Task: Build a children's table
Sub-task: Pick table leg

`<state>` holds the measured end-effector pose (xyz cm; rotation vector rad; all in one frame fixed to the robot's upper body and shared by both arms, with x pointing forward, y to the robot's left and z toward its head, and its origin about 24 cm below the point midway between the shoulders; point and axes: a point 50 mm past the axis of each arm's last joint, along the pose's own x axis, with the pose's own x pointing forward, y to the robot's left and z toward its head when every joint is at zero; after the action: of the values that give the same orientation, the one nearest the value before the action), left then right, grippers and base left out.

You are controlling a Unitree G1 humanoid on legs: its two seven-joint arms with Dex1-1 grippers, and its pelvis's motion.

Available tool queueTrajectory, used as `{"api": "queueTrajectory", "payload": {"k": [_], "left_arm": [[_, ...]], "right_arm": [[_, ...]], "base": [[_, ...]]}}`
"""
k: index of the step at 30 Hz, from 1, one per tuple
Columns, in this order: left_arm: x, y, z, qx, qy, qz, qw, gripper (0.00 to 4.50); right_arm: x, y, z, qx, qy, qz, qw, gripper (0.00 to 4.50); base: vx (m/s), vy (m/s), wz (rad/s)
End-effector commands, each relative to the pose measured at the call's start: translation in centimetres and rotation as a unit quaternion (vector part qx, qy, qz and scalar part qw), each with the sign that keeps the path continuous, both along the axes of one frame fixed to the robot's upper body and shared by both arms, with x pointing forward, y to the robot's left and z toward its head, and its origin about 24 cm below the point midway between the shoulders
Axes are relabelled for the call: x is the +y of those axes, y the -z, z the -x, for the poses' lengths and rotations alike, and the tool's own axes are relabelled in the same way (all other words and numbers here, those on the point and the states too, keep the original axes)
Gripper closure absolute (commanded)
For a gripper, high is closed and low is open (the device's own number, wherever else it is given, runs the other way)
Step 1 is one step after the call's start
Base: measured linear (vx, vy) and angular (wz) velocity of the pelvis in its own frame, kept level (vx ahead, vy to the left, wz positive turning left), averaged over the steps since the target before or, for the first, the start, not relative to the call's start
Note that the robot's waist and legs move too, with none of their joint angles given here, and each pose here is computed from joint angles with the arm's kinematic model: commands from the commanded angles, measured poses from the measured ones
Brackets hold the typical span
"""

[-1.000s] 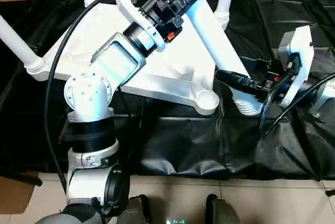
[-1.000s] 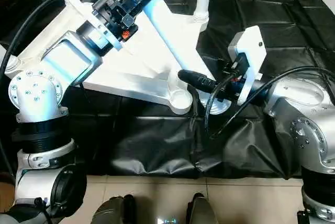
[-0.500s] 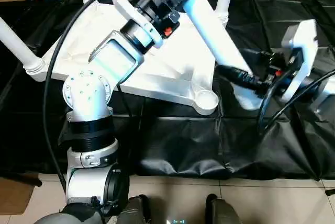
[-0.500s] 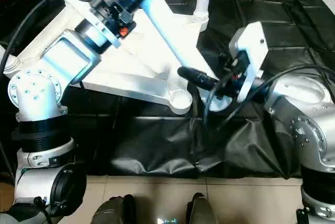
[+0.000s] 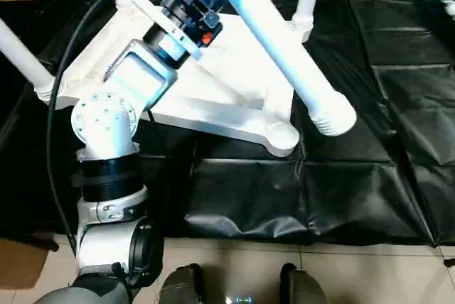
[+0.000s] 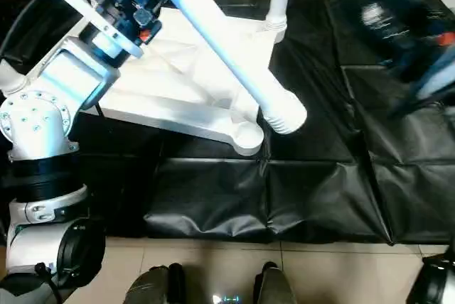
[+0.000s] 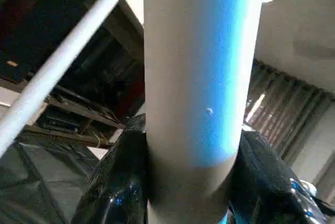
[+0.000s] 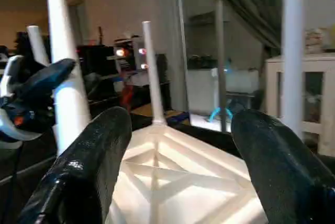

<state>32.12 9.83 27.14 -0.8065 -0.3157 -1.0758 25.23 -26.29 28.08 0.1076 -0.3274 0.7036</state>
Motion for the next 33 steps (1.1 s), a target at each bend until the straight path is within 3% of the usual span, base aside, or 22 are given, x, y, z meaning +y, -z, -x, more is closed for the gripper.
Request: {"api": "queueTrajectory", "payload": {"k": [1,6,12,28,33], "left_arm": [[0.0,-1.2,0.8,-0.037,0.048,0.028,0.998,2.8],[-0.2,-2.8,2.2,-0.084,0.13,0.074,0.985,2.8],[-0.1,-3.7,3.5,-0.119,0.201,0.093,0.968,2.8],[0.7,-4.0,4.9,-0.139,0.261,0.108,0.949,2.8],[0.6,-3.6,5.1,-0.138,0.265,0.082,0.951,2.8]], "right_arm": [[-1.5,1.0,0.3,0.04,0.047,0.031,0.998,1.04],[-3.3,2.7,0.3,0.081,0.116,0.029,0.99,1.04],[-3.7,2.8,0.4,0.085,0.128,0.017,0.988,1.04],[-3.4,3.2,0.5,0.086,0.127,0.015,0.988,1.04],[-1.8,2.5,0.8,0.077,0.052,-0.033,0.995,1.04]], "base": [[0.0,0.0,0.0],[0.0,0.0,0.0],[0.0,0.0,0.0],[0.0,0.0,0.0],[0.0,0.0,0.0]]}}
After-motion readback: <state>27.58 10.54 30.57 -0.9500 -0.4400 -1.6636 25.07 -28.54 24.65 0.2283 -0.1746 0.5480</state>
